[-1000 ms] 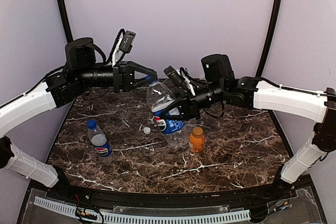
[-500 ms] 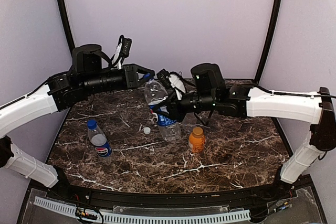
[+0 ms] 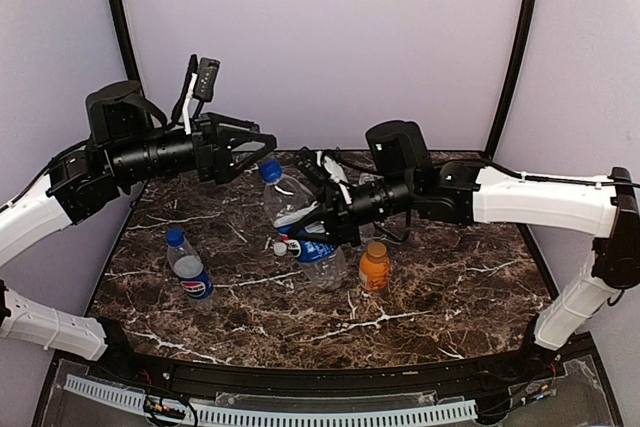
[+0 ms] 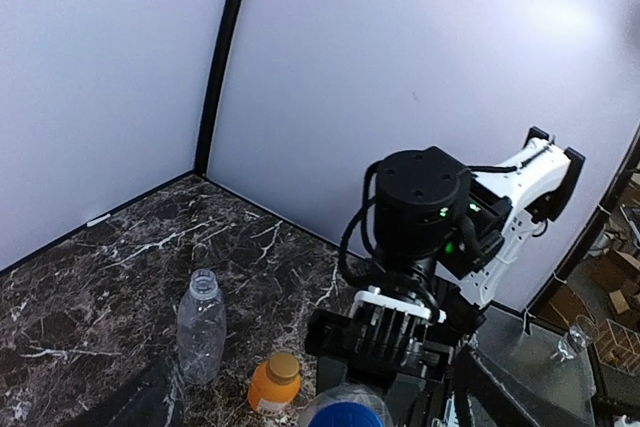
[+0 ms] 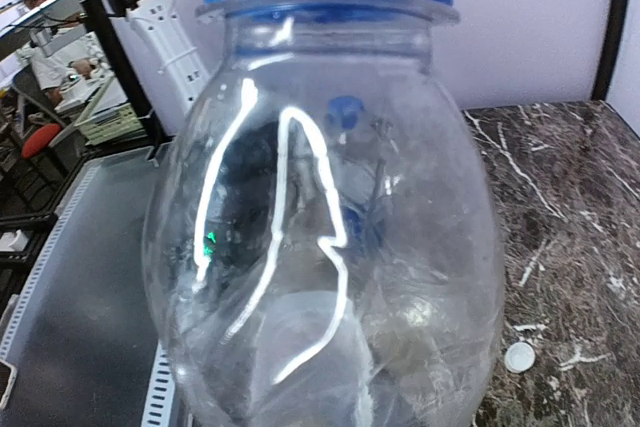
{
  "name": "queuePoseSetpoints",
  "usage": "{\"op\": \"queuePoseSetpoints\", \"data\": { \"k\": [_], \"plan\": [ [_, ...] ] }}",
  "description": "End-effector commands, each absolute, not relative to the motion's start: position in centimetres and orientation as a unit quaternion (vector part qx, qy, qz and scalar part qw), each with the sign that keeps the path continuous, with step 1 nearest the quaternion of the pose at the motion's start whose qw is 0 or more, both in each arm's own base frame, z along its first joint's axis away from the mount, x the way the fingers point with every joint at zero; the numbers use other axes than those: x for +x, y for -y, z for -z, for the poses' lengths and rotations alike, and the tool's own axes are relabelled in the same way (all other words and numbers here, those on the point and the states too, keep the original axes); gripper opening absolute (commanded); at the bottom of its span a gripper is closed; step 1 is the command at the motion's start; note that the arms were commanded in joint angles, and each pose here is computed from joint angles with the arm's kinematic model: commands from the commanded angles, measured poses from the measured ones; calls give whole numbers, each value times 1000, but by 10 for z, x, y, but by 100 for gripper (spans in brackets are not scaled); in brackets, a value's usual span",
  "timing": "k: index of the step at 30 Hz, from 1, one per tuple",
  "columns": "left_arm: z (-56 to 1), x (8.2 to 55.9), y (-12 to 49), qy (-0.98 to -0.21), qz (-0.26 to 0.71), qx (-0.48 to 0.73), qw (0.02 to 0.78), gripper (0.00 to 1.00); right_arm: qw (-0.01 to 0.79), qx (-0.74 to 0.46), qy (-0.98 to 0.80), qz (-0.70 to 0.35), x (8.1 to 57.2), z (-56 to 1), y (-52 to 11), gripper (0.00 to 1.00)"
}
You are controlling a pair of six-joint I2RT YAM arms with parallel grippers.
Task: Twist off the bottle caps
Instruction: Unscrew the bottle cap from the plastic bottle.
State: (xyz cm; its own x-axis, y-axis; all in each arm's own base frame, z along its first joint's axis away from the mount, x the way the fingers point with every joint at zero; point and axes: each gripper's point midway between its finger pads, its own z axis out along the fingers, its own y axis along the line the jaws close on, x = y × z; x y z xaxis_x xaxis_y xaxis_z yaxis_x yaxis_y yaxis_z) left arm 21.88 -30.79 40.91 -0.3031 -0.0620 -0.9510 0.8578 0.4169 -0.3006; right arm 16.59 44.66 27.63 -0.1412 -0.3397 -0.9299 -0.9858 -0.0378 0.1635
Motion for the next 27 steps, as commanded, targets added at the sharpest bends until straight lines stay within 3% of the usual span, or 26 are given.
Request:
{"op": "queuePoseSetpoints", "data": {
  "k": [1, 8, 15, 27],
  "plan": [
    [-417, 180, 312, -611, 476, 399, 490, 91, 320, -594, -513, -531, 129, -310, -435, 0],
    [-417, 163, 319, -579, 507, 440, 462, 83, 287, -603, -487, -562, 115, -318, -434, 2],
    [-402, 158, 332, -581, 534, 455, 412, 64, 283, -602, -490, -564, 116, -318, -435, 2],
    [-404, 159, 333, -578, 543, 448, 414, 46, 283, -599, -505, -553, 122, -308, -438, 2]
  ]
}}
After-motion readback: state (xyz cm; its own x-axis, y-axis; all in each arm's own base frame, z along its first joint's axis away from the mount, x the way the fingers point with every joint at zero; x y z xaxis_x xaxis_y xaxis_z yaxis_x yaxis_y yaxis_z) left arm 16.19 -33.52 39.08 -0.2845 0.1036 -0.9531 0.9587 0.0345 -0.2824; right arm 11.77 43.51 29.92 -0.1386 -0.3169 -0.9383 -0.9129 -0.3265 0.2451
